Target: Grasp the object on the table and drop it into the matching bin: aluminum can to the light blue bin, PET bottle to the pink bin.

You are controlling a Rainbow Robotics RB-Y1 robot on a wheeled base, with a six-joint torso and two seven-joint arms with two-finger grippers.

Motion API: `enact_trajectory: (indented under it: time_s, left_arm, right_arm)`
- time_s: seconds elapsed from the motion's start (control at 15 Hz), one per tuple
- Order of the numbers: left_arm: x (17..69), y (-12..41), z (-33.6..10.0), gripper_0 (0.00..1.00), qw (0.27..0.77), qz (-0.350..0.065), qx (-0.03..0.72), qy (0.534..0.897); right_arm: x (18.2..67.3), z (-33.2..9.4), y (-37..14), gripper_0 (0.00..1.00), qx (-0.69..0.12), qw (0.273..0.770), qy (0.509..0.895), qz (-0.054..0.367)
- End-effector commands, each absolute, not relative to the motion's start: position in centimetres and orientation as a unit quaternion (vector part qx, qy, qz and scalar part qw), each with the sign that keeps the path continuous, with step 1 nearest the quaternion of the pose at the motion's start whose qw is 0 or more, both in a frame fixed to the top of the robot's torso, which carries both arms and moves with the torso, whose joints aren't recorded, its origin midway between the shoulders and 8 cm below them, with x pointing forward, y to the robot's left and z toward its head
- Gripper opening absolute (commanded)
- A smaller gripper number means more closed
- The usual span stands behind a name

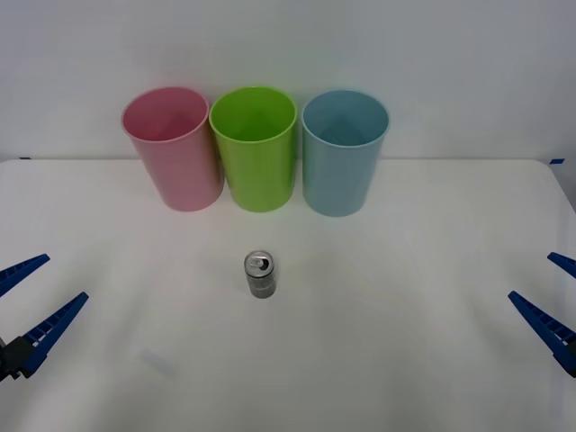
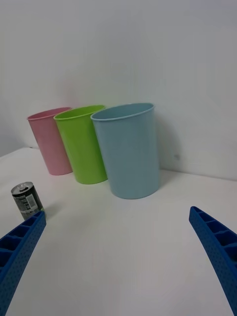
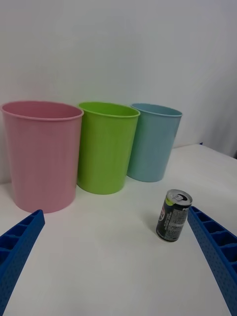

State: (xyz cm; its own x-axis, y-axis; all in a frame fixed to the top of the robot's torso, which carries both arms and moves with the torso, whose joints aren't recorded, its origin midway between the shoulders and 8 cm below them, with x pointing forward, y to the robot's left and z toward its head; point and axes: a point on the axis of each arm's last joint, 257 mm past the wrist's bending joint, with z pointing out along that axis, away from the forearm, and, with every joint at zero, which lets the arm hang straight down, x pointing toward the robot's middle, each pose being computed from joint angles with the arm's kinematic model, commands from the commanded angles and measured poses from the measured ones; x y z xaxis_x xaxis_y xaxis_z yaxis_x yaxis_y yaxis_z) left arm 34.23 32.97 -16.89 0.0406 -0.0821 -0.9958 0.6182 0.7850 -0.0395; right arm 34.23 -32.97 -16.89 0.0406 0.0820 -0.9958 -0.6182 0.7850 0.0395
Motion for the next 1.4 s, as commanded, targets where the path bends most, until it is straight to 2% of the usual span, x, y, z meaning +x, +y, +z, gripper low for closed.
enact_trajectory:
  time_s: [0.07, 0.53, 0.93, 1.4]
  left_arm:
    - [34.2, 33.0, -16.9, 1.00, 0.691, -0.253, 0.208, 0.645]
    - [34.2, 33.0, -16.9, 1.00, 0.691, -0.253, 0.208, 0.645]
    - [34.2, 33.0, -16.9, 1.00, 0.691, -0.253, 0.208, 0.645]
    - [34.2, 33.0, -16.9, 1.00, 0.691, -0.253, 0.208, 0.645]
  right_arm:
    - [34.2, -16.9, -33.0, 1.00, -0.208, 0.691, 0.645, 0.253]
    - [34.2, -17.9, -31.6, 1.00, -0.222, 0.680, 0.650, 0.259]
    - [33.8, -21.7, -29.6, 1.00, -0.233, 0.654, 0.665, 0.276]
    - [34.4, -24.6, -21.4, 1.00, -0.270, 0.630, 0.652, 0.325]
